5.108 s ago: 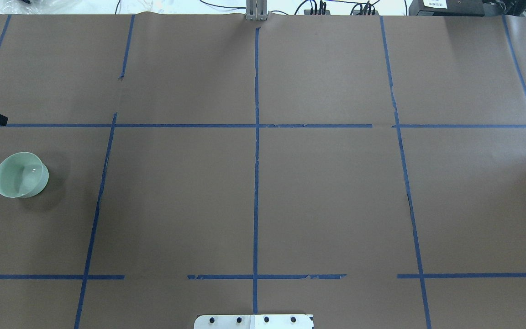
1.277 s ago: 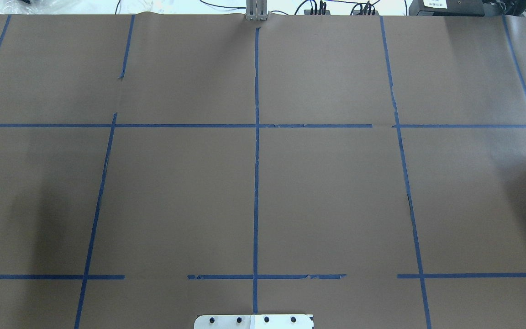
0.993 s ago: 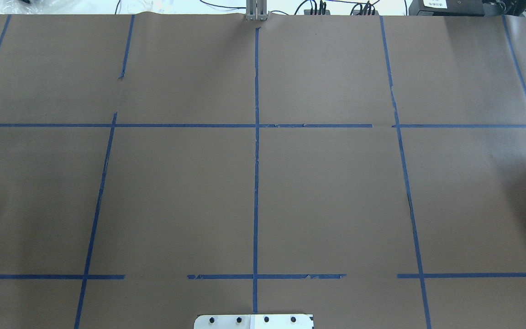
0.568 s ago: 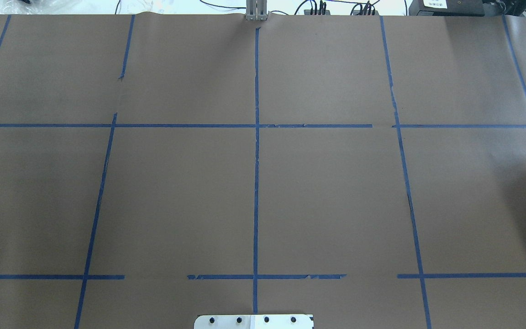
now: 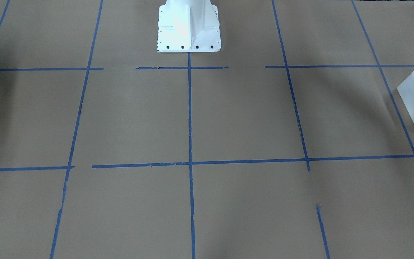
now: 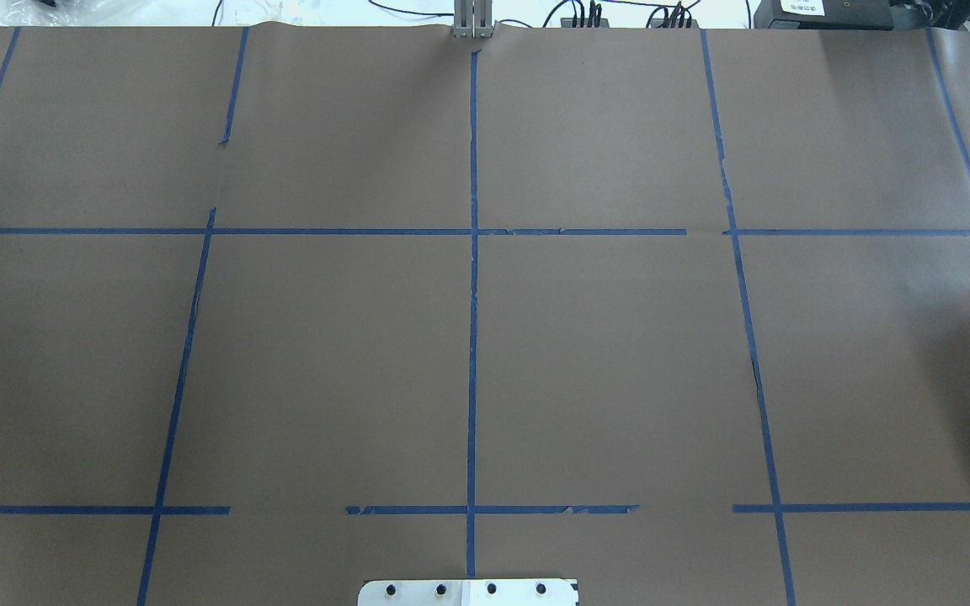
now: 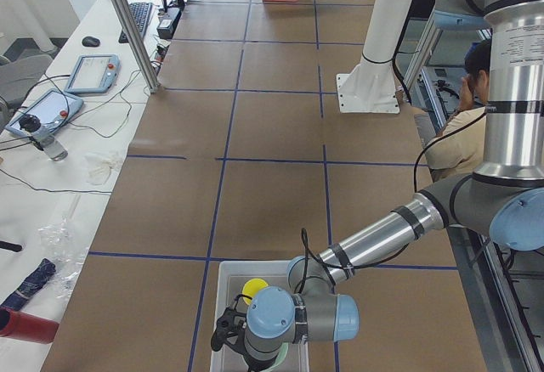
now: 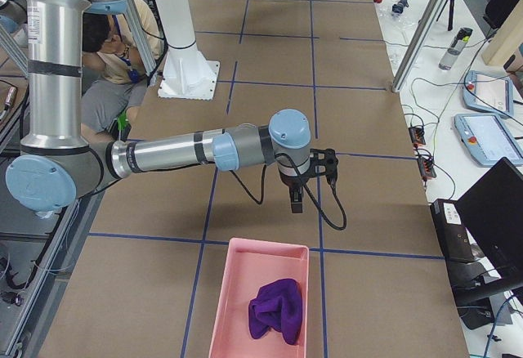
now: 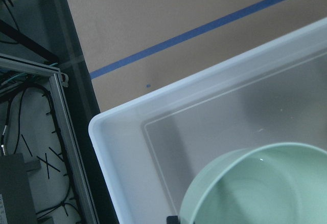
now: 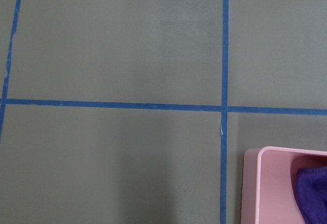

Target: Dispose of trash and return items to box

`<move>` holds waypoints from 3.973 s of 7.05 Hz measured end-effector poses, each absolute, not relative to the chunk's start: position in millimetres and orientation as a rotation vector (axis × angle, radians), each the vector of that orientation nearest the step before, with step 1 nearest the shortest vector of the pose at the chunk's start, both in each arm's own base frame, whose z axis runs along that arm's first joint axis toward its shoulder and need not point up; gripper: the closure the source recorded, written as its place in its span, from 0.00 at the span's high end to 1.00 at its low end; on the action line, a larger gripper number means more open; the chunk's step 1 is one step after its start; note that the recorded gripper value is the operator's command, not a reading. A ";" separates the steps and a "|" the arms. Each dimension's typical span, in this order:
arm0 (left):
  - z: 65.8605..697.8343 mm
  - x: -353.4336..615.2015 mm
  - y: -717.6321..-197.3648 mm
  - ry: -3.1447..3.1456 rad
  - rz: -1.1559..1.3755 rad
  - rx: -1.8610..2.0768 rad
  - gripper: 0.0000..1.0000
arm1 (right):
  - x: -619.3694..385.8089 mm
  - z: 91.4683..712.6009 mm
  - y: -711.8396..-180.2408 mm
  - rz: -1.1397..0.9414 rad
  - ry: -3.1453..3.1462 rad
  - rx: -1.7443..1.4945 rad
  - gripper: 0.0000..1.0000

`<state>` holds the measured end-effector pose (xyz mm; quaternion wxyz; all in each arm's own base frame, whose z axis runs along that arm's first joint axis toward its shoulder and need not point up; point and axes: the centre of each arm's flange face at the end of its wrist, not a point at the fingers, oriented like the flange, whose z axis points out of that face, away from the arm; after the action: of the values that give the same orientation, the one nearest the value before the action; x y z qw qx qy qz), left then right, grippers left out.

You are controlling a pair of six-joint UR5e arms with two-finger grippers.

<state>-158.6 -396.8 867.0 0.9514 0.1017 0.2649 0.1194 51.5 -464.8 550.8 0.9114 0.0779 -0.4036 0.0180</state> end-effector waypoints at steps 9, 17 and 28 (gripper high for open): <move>594.6 -68.0 -490.3 0.759 0.103 0.302 1.00 | 12.3 540.1 -491.5 0.021 -0.832 0.121 1.00; 564.1 -6.5 -470.6 0.773 0.299 0.293 1.00 | 58.8 583.7 -522.9 -0.065 -0.801 0.064 1.00; 577.4 -47.0 -472.6 0.769 0.273 0.372 1.00 | 55.0 554.1 -534.0 -0.088 -0.798 0.104 1.00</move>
<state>-47.0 -472.6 577.4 0.9012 0.1798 0.3717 0.1319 55.0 -534.0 554.1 0.9193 0.0508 -0.3880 -0.0427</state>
